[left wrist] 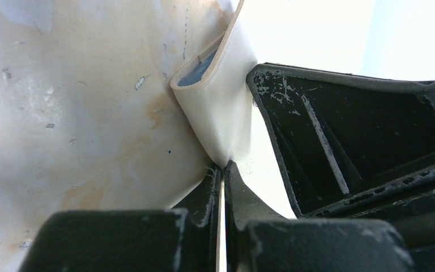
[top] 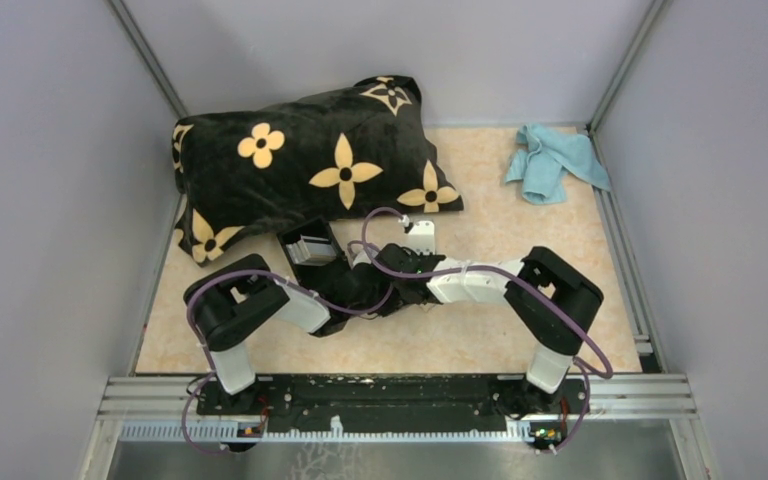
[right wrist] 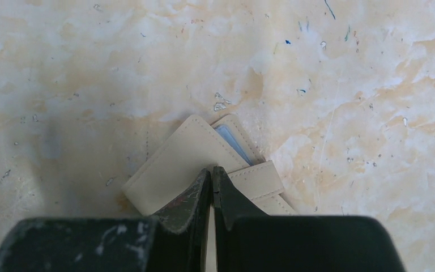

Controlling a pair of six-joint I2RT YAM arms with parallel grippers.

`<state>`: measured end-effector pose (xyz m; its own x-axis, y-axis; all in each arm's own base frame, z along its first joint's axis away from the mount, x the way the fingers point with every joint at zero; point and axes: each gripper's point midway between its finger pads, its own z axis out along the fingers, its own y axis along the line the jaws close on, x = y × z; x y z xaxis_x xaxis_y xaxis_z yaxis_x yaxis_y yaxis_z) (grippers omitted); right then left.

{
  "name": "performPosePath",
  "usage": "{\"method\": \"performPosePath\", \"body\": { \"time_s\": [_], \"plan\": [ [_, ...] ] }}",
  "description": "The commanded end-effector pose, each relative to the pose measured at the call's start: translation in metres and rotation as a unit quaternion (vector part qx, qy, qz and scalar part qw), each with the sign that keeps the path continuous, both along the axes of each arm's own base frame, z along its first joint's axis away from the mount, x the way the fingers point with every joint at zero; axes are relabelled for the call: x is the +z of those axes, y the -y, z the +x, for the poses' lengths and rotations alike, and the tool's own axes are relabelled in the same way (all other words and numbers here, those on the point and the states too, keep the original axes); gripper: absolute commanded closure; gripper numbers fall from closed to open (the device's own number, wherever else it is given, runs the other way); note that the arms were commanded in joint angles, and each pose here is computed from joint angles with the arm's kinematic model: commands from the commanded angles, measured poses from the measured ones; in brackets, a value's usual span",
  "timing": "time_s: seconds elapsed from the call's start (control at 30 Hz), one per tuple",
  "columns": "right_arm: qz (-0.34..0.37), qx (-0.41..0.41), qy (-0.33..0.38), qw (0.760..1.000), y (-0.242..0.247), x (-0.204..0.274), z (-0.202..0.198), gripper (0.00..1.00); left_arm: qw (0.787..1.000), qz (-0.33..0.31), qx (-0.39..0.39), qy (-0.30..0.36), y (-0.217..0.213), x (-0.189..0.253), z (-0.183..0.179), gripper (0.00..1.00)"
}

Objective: Put the credit cards into the card holder
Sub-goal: Close the card holder at the center of the board.

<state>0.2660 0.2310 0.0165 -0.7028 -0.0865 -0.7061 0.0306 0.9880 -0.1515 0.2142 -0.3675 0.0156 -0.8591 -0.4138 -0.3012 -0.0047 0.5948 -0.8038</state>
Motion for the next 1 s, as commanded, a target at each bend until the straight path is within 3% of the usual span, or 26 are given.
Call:
{"method": "performPosePath", "body": {
  "time_s": [0.0, 0.97],
  "plan": [
    [-0.127, 0.06, -0.195, 0.971, 0.058, -0.115, -0.133, 0.94, 0.99, 0.131, -0.044, -0.03, -0.015, -0.041, -0.017, 1.0],
    [-0.122, 0.068, -0.182, 0.973, 0.065, -0.11, -0.143, 0.94, 0.992, 0.091, -0.012, -0.088, -0.027, -0.054, -0.023, 1.0]
  ]
}}
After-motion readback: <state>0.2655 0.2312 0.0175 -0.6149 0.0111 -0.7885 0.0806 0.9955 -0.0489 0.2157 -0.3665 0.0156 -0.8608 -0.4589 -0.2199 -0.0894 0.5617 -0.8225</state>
